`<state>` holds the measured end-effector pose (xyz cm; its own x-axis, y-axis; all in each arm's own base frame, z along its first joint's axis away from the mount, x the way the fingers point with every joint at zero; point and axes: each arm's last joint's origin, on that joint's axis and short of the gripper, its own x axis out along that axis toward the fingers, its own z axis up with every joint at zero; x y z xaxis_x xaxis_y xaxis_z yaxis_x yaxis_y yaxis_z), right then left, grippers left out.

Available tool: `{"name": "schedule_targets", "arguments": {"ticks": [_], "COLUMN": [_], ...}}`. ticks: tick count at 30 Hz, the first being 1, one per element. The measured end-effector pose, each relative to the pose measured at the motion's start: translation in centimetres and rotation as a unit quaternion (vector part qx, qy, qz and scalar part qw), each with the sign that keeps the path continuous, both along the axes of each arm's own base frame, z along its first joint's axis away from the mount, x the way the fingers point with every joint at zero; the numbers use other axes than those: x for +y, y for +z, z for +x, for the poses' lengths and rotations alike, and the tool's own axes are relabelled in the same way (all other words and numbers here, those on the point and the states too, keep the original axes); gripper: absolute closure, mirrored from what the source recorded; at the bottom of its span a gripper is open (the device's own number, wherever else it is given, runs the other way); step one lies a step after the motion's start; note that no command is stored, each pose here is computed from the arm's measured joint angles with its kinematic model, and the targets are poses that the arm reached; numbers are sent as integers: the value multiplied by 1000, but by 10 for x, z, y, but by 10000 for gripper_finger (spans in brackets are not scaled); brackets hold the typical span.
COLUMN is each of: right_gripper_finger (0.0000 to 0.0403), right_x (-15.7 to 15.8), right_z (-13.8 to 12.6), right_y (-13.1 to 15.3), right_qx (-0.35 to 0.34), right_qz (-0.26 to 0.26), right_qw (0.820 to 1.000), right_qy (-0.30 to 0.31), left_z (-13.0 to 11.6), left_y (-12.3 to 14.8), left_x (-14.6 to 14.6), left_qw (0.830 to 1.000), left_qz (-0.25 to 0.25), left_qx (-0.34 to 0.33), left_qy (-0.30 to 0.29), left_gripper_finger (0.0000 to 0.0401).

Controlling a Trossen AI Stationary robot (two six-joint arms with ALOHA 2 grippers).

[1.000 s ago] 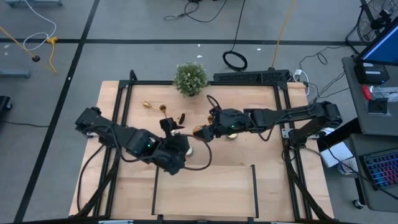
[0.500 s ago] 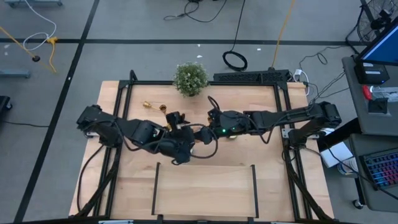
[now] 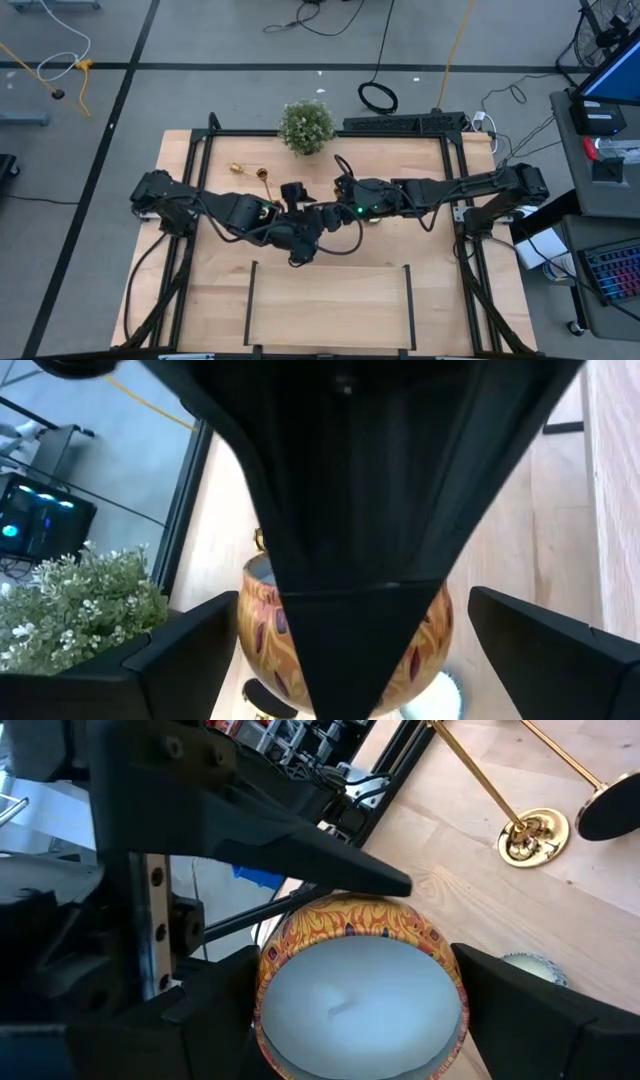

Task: Pick & Place candle stick holders
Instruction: Put the yellow scented candle on the shelf

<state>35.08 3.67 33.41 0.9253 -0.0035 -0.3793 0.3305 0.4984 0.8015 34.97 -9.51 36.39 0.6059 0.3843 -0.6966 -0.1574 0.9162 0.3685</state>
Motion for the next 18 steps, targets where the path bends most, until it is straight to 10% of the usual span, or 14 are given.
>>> {"name": "schedule_targets", "arguments": {"ticks": [18], "right_gripper_finger": [99], "right_x": [0], "right_z": [0], "right_y": [0], "right_qx": [-3], "right_qz": [-1], "right_qw": [1000], "right_qy": [3], "left_z": [5], "left_y": [1], "left_x": [7], "left_qw": [1000], "left_qz": [-26], "left_qx": [-3], "left_qy": [-10], "left_gripper_finger": [6]}}
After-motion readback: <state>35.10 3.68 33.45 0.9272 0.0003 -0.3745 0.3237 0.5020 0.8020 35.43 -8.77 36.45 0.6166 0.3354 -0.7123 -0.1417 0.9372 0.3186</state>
